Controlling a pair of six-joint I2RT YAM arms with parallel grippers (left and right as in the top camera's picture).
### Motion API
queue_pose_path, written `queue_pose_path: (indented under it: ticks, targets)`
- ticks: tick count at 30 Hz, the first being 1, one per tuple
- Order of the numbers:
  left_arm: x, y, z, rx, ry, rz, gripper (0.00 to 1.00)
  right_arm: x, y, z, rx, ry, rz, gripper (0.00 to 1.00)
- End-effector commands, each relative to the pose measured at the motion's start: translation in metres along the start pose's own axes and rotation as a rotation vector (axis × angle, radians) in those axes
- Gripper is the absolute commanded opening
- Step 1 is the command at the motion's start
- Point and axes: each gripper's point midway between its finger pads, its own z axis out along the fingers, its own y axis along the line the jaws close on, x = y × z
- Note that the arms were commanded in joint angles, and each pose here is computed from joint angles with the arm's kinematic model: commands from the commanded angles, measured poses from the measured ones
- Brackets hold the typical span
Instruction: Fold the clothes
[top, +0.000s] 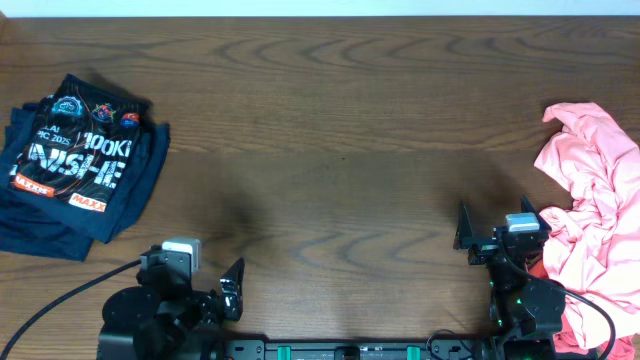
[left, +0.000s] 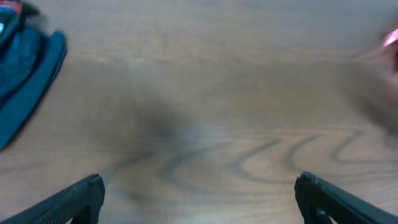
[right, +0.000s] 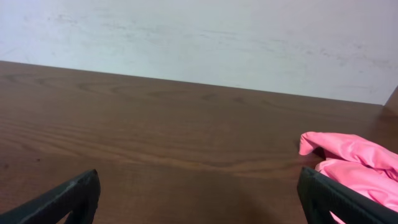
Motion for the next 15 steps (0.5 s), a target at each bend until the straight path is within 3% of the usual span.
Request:
queue_pose_path:
  ticks: [1, 10, 15]
  targets:
    - [0.007, 0.013, 0.001, -0.066, -0.004, 0.03, 0.98, 0.0, 0.0, 0.0, -0.003, 0.0, -0.013, 0.99]
    - [0.013, 0.029, 0.049, -0.092, -0.191, 0.052, 0.98, 0.0, 0.0, 0.0, -0.003, 0.001, -0.012, 0.99]
    - [-0.003, 0.038, 0.081, -0.109, -0.326, 0.061, 0.98, 0.0, 0.0, 0.0, -0.003, 0.001, -0.012, 0.99]
